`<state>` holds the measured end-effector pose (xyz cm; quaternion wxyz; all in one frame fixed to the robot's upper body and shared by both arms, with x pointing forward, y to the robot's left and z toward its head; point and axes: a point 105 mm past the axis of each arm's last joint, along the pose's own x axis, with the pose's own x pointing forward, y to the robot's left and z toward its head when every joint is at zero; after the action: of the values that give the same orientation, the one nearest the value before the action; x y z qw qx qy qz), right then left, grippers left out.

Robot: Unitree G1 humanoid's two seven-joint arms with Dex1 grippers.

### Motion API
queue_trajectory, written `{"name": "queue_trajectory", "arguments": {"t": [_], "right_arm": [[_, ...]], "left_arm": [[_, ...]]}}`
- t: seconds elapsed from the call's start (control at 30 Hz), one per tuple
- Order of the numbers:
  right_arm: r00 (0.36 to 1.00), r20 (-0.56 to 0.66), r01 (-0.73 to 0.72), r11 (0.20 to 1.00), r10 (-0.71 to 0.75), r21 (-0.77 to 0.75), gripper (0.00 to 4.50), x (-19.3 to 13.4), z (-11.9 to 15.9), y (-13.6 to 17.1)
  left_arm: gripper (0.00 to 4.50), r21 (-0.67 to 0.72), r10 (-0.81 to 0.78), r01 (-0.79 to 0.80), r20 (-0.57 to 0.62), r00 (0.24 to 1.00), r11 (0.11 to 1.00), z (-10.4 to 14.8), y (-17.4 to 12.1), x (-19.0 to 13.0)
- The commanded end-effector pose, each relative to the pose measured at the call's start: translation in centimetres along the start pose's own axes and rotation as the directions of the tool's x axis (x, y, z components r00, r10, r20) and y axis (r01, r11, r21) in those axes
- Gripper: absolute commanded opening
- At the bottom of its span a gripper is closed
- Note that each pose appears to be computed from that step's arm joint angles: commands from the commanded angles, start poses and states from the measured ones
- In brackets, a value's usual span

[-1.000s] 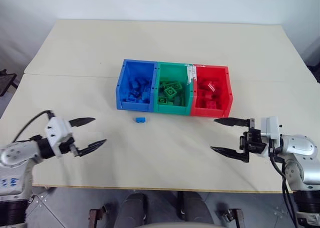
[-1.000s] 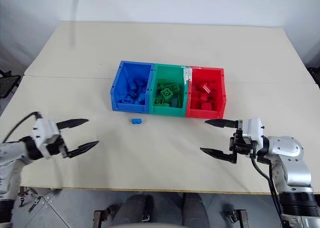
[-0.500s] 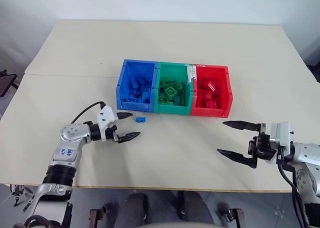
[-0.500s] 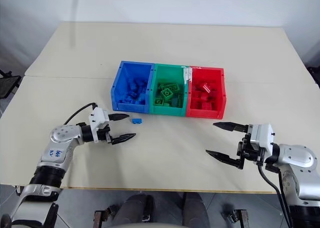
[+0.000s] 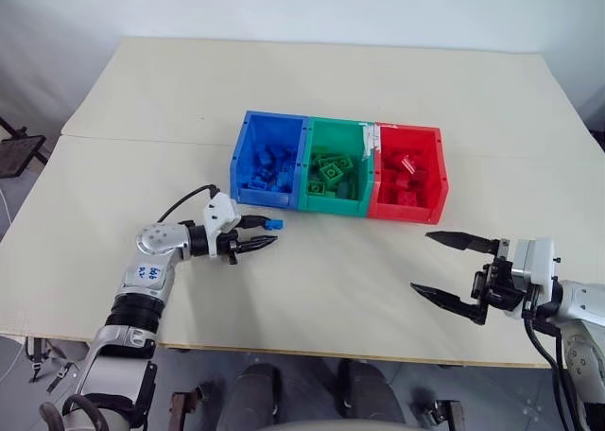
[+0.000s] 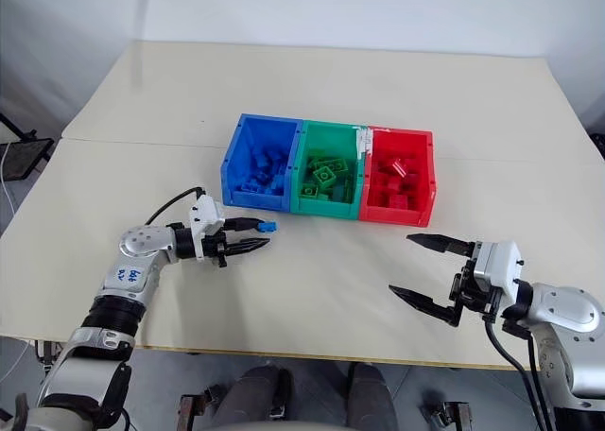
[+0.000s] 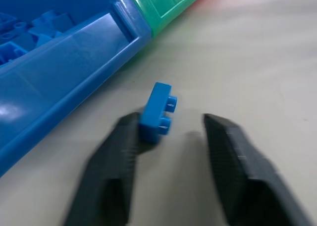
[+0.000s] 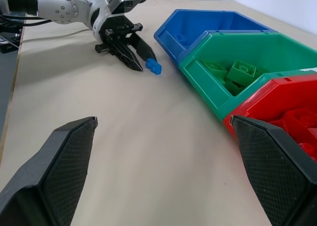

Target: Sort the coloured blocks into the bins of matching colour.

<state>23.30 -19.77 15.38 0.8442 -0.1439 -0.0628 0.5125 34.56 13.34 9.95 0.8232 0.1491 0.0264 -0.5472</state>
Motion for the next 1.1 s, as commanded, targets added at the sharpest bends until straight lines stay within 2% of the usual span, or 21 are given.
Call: {"name": "queue_trajectory", "arguments": {"t": [0.03,0.07,0.17,0.37,0.53,0.63,0.8,0.97,1.1], "right_arm": [[0.999,0.036,0.006,1.000,-0.005,-0.028,4.50,0.1,1.0,0.0],[0.999,0.036,0.006,1.000,-0.005,-0.028,4.50,0.1,1.0,0.0],[0.999,0.047,0.011,1.000,-0.010,-0.020,4.50,0.2,1.2,-0.1],[0.998,0.055,0.011,1.000,-0.010,-0.016,4.50,0.4,1.4,-0.3],[0.997,0.067,0.031,0.999,-0.031,-0.009,4.50,0.7,1.4,-0.6],[0.997,0.070,0.033,0.999,-0.033,-0.002,4.50,1.0,1.4,-0.6],[0.995,0.086,0.046,0.999,-0.045,-0.009,4.50,1.1,1.6,-0.9],[0.994,0.088,0.058,0.998,-0.057,-0.011,4.50,0.9,1.6,-0.9],[0.995,0.076,0.064,0.998,-0.063,-0.006,4.50,0.4,1.3,-1.0]], "left_arm": [[0.63,0.013,-0.022,0.022,0.018,1.000,1.000,0.2,-0.6,1.0],[0.35,0.024,-0.031,0.030,0.049,0.998,0.999,0.7,-0.7,1.1],[0.31,0.076,-0.065,0.051,0.205,0.977,0.996,4.0,-0.9,0.5],[0.31,0.087,-0.008,-0.018,0.284,0.959,0.996,8.3,1.0,-0.6],[0.31,0.039,0.170,-0.190,0.292,0.941,0.981,11.1,5.2,0.4],[0.31,0.039,0.225,-0.243,0.252,0.941,0.969,11.1,6.7,1.4],[1.89,0.051,0.231,-0.249,0.234,0.944,0.967,11.2,7.2,1.4],[3.43,0.138,0.207,-0.246,0.245,0.947,0.959,11.7,6.8,-2.0],[3.43,0.183,0.161,-0.192,0.170,0.972,0.964,10.2,5.0,-6.3]]}}
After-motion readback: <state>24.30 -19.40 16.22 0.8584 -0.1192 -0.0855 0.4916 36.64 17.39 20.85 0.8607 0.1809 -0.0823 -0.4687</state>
